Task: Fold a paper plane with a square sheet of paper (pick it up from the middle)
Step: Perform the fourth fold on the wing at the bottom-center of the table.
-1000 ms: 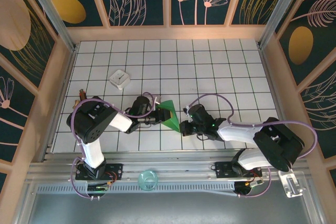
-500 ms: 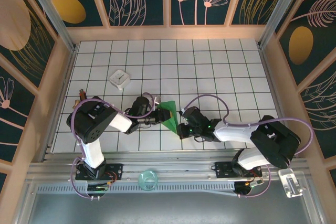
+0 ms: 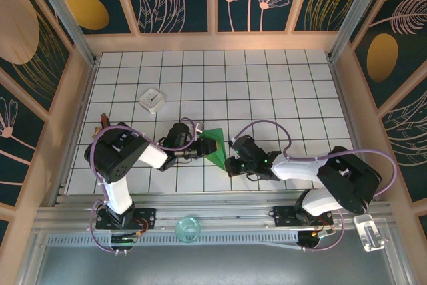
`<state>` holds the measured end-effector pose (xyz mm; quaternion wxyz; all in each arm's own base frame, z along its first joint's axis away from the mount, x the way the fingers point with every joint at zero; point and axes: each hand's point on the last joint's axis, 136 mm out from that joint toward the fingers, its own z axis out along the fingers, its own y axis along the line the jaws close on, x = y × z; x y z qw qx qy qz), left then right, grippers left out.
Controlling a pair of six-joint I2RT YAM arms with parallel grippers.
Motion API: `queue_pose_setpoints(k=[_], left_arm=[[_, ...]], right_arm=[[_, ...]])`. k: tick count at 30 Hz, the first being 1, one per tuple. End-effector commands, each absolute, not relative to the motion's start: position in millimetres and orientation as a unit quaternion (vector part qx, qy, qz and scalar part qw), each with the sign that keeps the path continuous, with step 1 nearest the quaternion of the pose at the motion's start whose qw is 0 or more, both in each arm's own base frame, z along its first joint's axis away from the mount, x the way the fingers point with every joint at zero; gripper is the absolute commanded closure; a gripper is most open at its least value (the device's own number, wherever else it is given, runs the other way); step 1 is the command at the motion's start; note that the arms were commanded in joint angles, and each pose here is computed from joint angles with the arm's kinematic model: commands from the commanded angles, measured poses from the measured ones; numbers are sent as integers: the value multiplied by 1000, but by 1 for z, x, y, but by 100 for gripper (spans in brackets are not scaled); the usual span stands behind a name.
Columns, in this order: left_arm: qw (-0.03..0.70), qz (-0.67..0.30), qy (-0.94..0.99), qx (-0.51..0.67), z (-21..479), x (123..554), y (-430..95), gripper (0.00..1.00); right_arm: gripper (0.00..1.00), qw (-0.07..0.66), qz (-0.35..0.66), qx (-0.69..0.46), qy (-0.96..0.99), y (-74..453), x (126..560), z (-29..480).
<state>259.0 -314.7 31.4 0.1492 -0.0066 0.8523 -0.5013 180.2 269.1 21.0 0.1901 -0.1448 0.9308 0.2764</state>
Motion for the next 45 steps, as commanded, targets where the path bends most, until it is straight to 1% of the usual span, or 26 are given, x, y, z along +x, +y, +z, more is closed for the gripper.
queue_pose_setpoints(k=[1, 8, 10, 15, 20, 21, 28, 45], left_arm=[[139, -462, 876, -21, 14, 256, -302, 70], [155, -479, 864, -11, 41, 256, -305, 70], [162, -492, 855, -2, 57, 256, -309, 69], [158, -512, 844, 14, 71, 252, -320, 69], [145, -524, 839, 25, 75, 253, -334, 69], [137, -517, 845, 23, 65, 254, -334, 69], [130, -496, 858, 24, 47, 259, -336, 70], [127, -476, 870, 17, 25, 262, -333, 70]], right_arm=[[100, 185, 276, -140, 933, 267, 181, 16], [100, 185, 276, -138, 933, 265, 181, 15], [100, 187, 277, -137, 933, 265, 182, 15], [100, 187, 275, -136, 933, 264, 182, 14], [100, 186, 275, -136, 933, 264, 182, 14], [100, 186, 275, -135, 934, 264, 182, 14], [100, 186, 275, -134, 934, 263, 182, 14], [100, 184, 278, -129, 934, 262, 179, 13]])
